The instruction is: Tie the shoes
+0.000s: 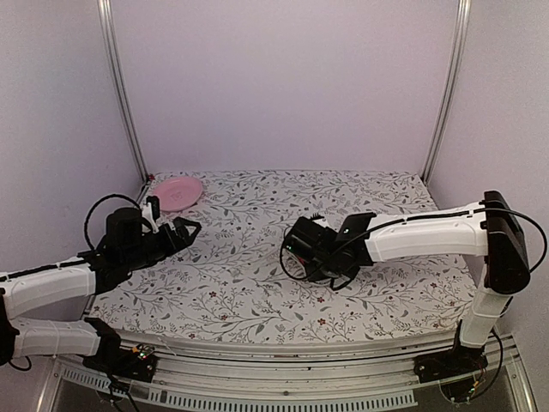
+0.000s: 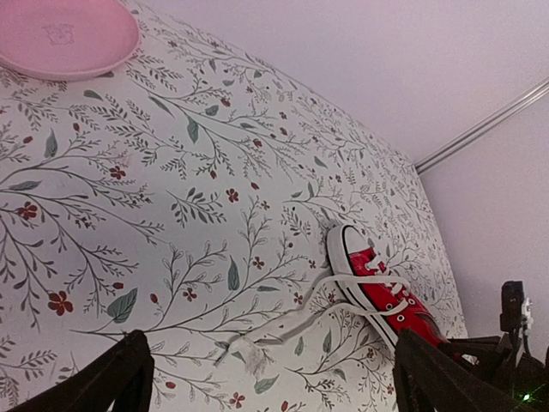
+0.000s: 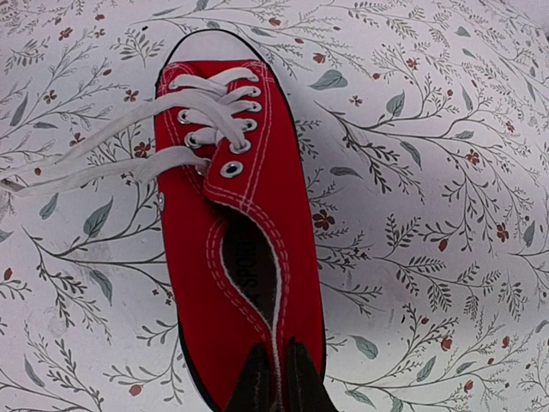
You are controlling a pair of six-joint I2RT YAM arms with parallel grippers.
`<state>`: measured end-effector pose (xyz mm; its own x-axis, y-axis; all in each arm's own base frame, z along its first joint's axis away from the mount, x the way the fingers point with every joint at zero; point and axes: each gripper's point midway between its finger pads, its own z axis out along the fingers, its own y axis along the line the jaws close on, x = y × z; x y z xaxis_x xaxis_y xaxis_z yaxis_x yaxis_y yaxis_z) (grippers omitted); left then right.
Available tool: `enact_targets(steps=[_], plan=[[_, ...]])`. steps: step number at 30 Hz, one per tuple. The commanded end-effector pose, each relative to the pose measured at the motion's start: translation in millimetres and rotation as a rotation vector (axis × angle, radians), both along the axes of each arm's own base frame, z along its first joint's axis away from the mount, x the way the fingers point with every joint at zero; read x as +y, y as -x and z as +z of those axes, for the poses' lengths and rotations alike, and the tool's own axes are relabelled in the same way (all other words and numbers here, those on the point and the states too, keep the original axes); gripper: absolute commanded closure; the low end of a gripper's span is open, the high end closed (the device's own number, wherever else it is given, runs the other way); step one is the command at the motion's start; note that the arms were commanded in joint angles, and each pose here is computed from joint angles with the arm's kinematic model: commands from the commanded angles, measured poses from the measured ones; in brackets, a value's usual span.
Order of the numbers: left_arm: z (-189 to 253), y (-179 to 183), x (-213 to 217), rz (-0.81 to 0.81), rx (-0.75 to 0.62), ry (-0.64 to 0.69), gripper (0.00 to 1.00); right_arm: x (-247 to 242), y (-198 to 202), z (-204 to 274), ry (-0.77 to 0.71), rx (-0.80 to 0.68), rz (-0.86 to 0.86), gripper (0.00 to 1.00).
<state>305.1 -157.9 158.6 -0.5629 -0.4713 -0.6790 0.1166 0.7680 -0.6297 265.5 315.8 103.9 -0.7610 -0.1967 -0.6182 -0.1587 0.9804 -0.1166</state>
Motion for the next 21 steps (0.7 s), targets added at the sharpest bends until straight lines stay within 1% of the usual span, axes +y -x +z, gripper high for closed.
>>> enact_targets(steps=[1,3,4,6,7,8,9,11,14,17,19,21], plan=[[-6,-1,1,-0.011,0.009,-0.011,0.03,-2,14,3,-0.047,0.029,-0.015,0.98],[-7,-1,-2,-0.023,0.013,-0.011,0.03,19,30,-5,-0.137,0.127,0.084,0.97],[-7,-1,-3,-0.028,0.014,-0.011,0.03,32,38,-3,-0.203,0.161,0.137,0.89],[-7,-1,-6,-0.041,0.018,-0.015,0.03,42,53,0,-0.285,0.205,0.232,0.55],[-8,0,-6,-0.044,0.022,-0.018,0.03,44,56,6,-0.305,0.203,0.259,0.43],[-9,1,-6,-0.047,0.024,-0.025,0.03,44,56,14,-0.316,0.193,0.277,0.35],[-9,1,-7,-0.049,0.023,-0.029,0.03,45,55,21,-0.315,0.179,0.309,0.30],[-10,4,-6,-0.045,0.021,-0.039,0.03,49,51,37,-0.327,0.164,0.363,0.25],[-17,7,2,-0.001,0.040,-0.048,0.03,56,35,47,-0.333,0.156,0.424,0.25],[-28,10,18,0.082,0.065,-0.049,0.03,75,12,51,-0.317,0.128,0.492,0.28],[-32,12,23,0.100,0.076,-0.041,0.03,88,-5,45,-0.287,0.115,0.553,0.33],[-38,14,27,0.116,0.096,-0.051,0.03,106,-19,39,-0.290,0.108,0.611,0.36]])
